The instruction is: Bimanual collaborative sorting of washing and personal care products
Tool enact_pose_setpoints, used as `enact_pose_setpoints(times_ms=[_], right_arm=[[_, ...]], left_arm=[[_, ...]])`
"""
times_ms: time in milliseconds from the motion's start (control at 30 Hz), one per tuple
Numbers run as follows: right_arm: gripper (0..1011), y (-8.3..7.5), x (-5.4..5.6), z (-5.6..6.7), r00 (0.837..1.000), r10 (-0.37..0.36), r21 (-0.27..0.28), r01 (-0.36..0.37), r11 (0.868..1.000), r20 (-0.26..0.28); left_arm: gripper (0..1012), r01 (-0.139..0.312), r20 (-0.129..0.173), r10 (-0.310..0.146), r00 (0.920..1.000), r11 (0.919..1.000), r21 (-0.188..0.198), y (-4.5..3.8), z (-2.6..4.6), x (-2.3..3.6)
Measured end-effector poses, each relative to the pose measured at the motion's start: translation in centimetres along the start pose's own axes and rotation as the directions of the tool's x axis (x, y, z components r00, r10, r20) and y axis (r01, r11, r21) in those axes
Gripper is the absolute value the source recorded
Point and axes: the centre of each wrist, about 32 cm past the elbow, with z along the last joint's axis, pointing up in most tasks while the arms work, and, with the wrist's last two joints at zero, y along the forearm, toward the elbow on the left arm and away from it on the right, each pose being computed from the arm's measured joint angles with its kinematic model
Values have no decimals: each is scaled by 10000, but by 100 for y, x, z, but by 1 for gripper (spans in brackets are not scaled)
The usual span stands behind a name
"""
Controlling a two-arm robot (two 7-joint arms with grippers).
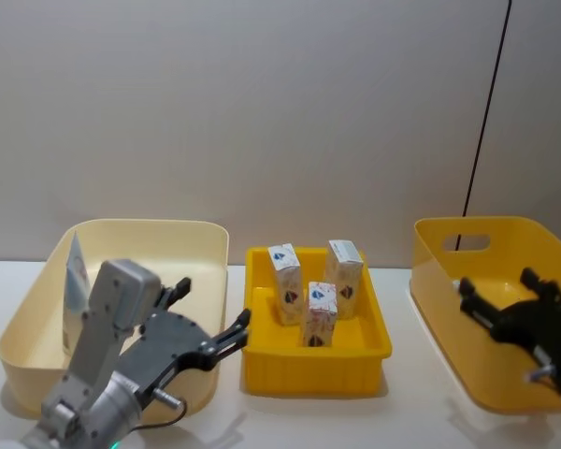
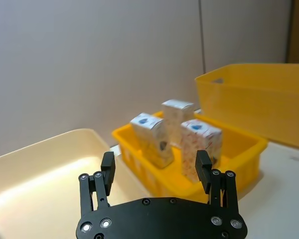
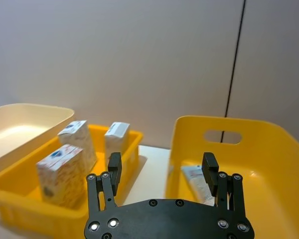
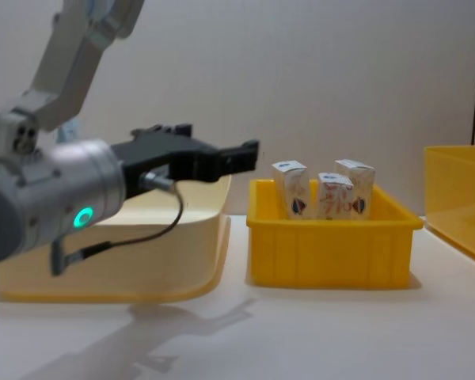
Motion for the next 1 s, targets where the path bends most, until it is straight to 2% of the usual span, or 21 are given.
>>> enact_pose_setpoints(times_ms=[33,67,100,133,233,300,467,600,733,1000], right_arm=[[1001,0,0,0,10000,0,0,0,10000,0],[1001,-21,-70,-44,10000,76,7,-76,10000,28],[1001,-41,-139,-89,9999,158,-7,-158,9999,30],[1001,-41,-139,-89,9999,158,-7,-158,9999,30],[1001,-102,-319,-192,9994,339,38,-339,9994,63],[1001,-127,-387,-230,9991,412,41,-413,9991,65],[1001,-220,-616,-347,9979,652,107,-653,9978,46],[1001,-278,-743,-407,9970,775,167,-775,9968,18],[1001,-299,-790,-426,9967,817,190,-817,9965,9],[1001,-303,-799,-430,9966,825,193,-825,9964,10]], left_arm=[[1003,-195,144,194,9997,9998,67,45,-31,-7],[1003,-195,144,194,9997,9998,67,45,-31,-7],[1003,-394,286,390,9988,9991,124,88,-59,-17],[1003,-489,356,483,9982,9987,147,109,-73,-21],[1003,-820,617,804,9948,9964,235,189,-123,-37],[1003,-1004,767,981,9922,9946,264,232,-146,-45],[1003,-1227,952,1193,9883,9920,302,286,-177,-58],[1003,-1285,1001,1249,9871,9912,308,299,-185,-60],[1003,-1289,1007,1252,9870,9912,308,300,-185,-59],[1003,-1287,1010,1250,9870,9912,310,300,-185,-60]])
